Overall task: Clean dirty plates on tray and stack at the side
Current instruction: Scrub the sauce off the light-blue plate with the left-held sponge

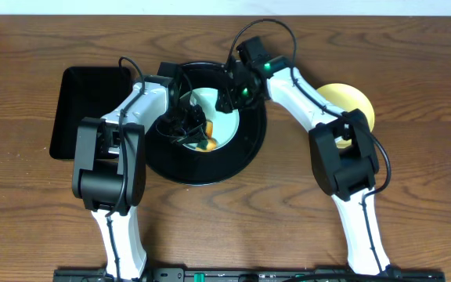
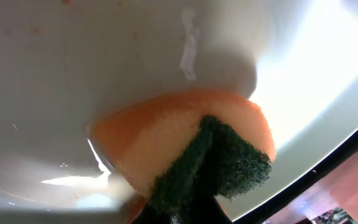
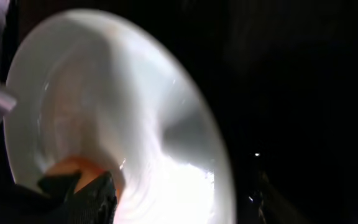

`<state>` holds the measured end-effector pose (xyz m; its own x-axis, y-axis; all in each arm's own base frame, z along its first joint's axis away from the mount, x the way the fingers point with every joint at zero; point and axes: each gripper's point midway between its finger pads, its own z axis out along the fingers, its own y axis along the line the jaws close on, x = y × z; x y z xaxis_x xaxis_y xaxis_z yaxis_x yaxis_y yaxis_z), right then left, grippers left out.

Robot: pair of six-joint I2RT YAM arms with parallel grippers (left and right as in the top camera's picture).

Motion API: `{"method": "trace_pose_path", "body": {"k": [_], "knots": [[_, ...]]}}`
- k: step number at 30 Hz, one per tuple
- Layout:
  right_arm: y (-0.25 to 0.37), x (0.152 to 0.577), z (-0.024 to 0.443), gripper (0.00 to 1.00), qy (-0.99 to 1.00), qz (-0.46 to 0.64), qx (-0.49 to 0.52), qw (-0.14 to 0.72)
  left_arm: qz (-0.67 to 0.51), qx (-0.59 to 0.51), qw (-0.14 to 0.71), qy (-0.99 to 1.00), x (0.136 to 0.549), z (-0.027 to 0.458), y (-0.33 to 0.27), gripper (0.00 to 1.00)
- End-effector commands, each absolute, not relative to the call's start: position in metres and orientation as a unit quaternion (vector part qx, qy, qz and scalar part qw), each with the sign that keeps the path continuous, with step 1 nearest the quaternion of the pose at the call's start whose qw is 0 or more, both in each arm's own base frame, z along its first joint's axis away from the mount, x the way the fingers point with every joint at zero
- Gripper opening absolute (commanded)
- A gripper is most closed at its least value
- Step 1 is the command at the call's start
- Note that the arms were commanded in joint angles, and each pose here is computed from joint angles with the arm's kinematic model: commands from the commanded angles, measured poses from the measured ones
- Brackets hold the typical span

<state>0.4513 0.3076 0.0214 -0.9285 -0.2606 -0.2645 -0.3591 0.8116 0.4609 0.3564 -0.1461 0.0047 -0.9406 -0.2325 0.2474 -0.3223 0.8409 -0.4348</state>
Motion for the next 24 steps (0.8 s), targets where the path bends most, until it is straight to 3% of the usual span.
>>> {"method": "trace_pose_path", "body": {"k": [1,9,19,24], "knots": [[0.300,0.449,0.000,0.67,0.952,0.259,-0.147,0.074,0.206,0.148,0.153,-0.955,0.324,-0.033,-0.142,0.08],[0.315,0.413,-0.033,0.54,0.936,0.325,-0.132,-0.026,0.201,0.147,0.152,-0.956,0.324,-0.033,-0.141,0.07],[0.322,0.374,-0.070,0.45,0.909,0.385,-0.070,-0.146,0.194,0.124,0.150,-0.961,0.320,-0.035,-0.153,0.07],[0.318,0.373,-0.074,0.25,0.906,0.388,-0.056,-0.158,0.194,0.109,0.144,-0.964,0.320,-0.036,-0.162,0.07]]}}
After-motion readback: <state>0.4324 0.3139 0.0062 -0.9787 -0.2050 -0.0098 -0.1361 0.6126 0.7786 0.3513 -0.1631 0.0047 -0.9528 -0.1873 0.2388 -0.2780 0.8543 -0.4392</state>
